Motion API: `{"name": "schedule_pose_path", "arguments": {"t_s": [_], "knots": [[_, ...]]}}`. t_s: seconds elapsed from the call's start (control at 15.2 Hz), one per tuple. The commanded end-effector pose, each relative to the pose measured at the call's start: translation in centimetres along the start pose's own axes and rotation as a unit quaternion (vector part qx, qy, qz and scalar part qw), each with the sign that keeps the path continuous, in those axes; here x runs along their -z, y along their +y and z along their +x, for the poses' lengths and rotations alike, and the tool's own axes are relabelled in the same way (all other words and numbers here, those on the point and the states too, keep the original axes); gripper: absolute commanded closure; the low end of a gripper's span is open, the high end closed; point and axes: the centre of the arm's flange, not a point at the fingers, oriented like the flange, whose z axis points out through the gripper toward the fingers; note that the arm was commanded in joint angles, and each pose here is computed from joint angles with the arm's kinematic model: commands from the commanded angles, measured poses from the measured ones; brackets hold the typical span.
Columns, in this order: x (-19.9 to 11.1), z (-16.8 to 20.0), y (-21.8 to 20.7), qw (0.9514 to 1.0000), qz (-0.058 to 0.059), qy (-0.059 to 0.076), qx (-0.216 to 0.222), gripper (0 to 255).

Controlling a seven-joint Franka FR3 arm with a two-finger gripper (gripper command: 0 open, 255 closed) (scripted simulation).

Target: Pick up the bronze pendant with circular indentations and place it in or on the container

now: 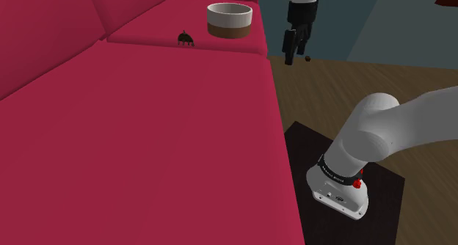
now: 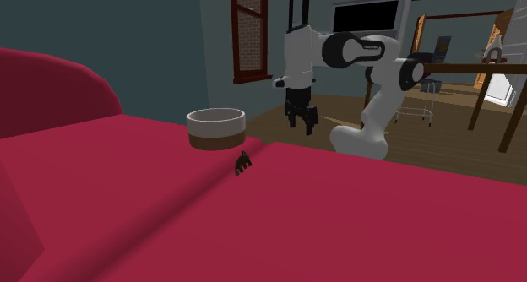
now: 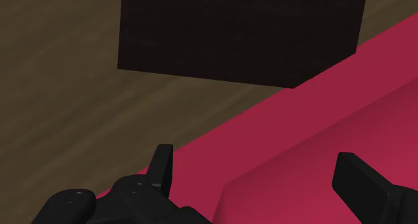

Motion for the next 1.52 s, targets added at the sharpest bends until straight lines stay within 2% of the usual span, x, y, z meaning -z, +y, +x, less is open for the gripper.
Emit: {"name": "schedule_pose_path", "arguments": {"t_s": [0.0, 0.33, 0.73, 1.06, 1.45], "knots": [[0.0, 0.0, 0.0, 1.0, 0.0, 0.0, 0.0, 0], [1.2, 5.4, -1.7, 0.9987, 0.011, 0.023, 0.043, 0], [3.0, 11.6, -4.3, 0.9939, 0.025, 0.051, 0.094, 0], [4.8, 16.5, -7.0, 0.9872, 0.036, 0.075, 0.136, 0], [7.3, 21.9, -10.6, 0.9758, 0.049, 0.102, 0.187, 0]]}}
